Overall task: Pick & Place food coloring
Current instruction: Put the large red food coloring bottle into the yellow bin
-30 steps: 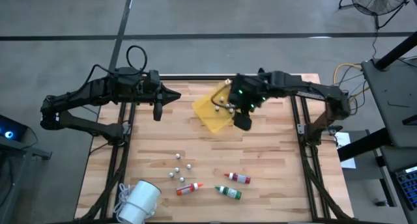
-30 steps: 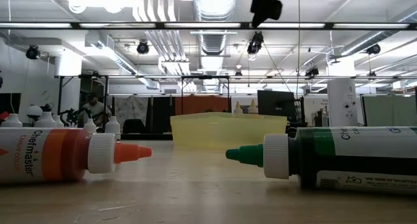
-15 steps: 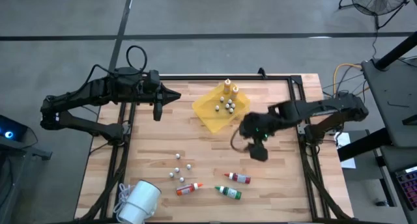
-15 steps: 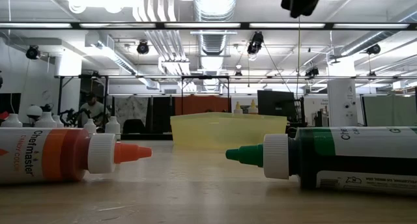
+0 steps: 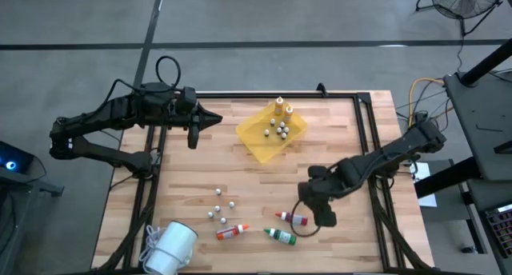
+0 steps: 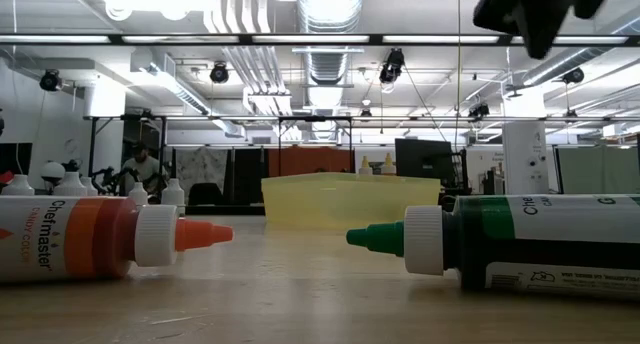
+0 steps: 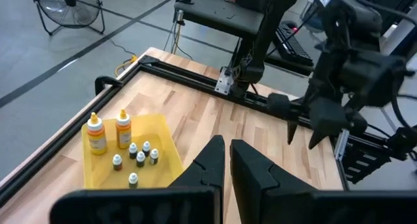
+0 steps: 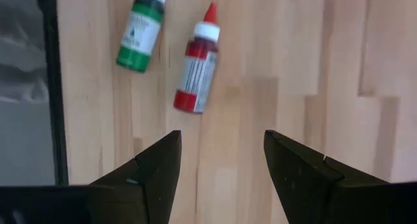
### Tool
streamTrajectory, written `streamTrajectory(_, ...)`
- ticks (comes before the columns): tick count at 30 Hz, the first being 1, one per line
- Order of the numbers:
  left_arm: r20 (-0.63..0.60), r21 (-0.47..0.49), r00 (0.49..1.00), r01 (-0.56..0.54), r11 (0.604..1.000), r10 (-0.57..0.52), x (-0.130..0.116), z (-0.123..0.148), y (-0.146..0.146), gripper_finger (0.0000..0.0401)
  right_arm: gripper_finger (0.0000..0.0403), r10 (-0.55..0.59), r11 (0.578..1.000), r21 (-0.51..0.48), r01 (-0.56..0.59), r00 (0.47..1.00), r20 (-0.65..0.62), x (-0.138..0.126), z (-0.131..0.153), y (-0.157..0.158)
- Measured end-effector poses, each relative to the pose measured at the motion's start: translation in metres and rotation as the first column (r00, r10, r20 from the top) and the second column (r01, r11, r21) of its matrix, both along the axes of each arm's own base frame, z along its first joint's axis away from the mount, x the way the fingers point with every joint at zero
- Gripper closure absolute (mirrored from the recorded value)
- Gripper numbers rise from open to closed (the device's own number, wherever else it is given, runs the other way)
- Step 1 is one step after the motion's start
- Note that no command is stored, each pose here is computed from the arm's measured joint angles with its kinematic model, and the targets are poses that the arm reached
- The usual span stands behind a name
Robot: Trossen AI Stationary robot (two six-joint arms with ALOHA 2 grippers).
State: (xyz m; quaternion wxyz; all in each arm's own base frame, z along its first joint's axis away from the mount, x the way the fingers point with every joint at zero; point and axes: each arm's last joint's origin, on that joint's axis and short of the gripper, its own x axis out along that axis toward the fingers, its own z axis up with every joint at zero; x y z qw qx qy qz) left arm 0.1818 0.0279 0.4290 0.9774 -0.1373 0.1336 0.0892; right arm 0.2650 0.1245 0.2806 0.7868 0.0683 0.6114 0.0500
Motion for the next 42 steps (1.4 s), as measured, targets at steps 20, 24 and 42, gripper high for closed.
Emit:
streamTrajectory(20, -0.003, 0.003, 0.999, 0.054, 0.999, -0.054, 0.0, 0.0, -0.001, 0.0401, 0.0193, -0.117, 0.992, 0.042, 0.122, 0.987, -0.113, 0.024, -0.039, 0.048)
streamTrajectory(24, -0.006, -0.002, 0.997, 0.08, 0.997, -0.08, 0.0, -0.001, -0.005, 0.0401, 0.0193, -0.094, 0.995, 0.011, 0.096, 0.985, -0.143, 0.029, -0.054, 0.051)
streamTrajectory(42, -0.038, 0.031, 0.989, 0.146, 0.989, -0.145, 0.007, -0.017, -0.015, 0.0401, 0.0193, -0.134, 0.99, -0.067, 0.125, 0.979, -0.152, 0.042, -0.094, 0.056)
